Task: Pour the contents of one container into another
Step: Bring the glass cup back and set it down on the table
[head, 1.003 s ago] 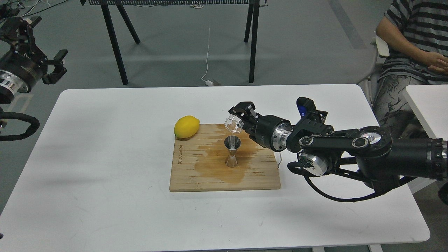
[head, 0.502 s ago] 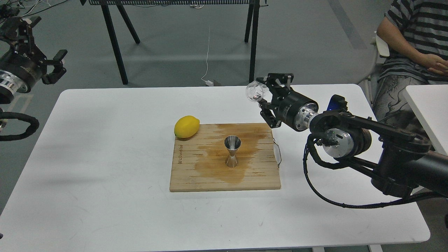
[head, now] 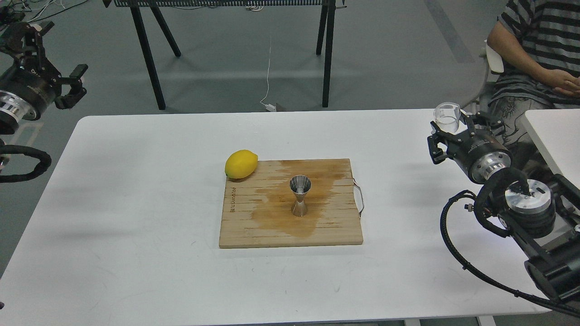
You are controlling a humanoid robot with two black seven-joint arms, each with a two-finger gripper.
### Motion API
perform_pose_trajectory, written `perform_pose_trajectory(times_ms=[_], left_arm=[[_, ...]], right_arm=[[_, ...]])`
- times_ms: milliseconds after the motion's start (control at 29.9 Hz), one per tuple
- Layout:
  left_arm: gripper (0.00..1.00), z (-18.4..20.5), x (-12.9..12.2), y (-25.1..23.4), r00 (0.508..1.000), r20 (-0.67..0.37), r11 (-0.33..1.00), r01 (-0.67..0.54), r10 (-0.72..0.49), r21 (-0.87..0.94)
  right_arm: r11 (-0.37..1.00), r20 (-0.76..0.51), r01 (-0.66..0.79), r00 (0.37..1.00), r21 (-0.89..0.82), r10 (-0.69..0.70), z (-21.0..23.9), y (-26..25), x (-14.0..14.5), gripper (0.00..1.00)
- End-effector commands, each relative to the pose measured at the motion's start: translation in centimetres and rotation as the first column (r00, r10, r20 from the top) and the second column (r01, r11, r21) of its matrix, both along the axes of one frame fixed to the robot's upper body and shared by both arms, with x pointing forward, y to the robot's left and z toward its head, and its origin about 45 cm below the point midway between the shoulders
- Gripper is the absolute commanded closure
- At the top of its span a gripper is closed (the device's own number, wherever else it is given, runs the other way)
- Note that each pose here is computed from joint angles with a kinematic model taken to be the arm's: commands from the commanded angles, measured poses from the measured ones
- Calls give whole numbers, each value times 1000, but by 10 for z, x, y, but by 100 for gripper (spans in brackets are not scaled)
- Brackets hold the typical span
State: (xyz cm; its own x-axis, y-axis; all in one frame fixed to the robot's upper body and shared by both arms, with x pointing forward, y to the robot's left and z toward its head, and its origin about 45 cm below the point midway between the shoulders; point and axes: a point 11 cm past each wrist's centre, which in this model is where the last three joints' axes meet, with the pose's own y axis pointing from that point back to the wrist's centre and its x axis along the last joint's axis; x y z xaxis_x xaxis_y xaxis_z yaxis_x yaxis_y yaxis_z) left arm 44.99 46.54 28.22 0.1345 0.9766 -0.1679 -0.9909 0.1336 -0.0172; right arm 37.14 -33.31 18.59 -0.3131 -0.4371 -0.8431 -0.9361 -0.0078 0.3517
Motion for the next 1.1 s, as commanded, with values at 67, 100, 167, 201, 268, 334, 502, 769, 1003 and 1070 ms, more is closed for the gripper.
perform_pose_trajectory(times_ms=[67, 100, 167, 201, 268, 334, 502, 769, 1003, 1070], left_arm=[[1, 0, 0, -1, 1000, -1, 1000, 1, -1, -1], [1, 0, 0, -1, 1000, -1, 1000, 1, -1, -1], [1, -1, 0, -1, 1000, -2, 1000, 1, -1, -1], [1, -1, 0, -1, 1000, -2, 1000, 1, -1, -1], [1, -1, 0, -1, 1000, -2, 1000, 1, -1, -1], [1, 0, 0, 0, 1000, 0, 1000, 1, -1, 0], [1, 0, 0, 0, 1000, 0, 1000, 1, -1, 0], [1, 1, 0, 1, 1000, 0, 1000, 0, 0, 1], [1, 0, 0, 0, 1000, -2, 1000, 1, -1, 0], [1, 0, 0, 0, 1000, -2, 1000, 1, -1, 0]], right_arm=[[980, -33, 163, 986, 113, -161, -35, -29, -14, 97], [975, -27, 177, 984, 134, -175, -41, -29, -15, 97], [964, -22, 196, 980, 178, -195, -56, -25, -16, 97], [959, -22, 207, 978, 191, -207, -64, -25, -18, 97], [951, -26, 222, 975, 215, -222, -78, -23, -21, 97], [944, -16, 228, 973, 240, -231, -85, -18, -23, 97], [932, 4, 238, 969, 272, -248, -97, -11, -27, 96], [914, -50, 295, 955, 278, -293, -120, -6, -35, 96], [905, -81, 315, 949, 286, -305, -129, 3, -39, 94], [908, -83, 310, 951, 284, -299, -130, 5, -39, 89]])
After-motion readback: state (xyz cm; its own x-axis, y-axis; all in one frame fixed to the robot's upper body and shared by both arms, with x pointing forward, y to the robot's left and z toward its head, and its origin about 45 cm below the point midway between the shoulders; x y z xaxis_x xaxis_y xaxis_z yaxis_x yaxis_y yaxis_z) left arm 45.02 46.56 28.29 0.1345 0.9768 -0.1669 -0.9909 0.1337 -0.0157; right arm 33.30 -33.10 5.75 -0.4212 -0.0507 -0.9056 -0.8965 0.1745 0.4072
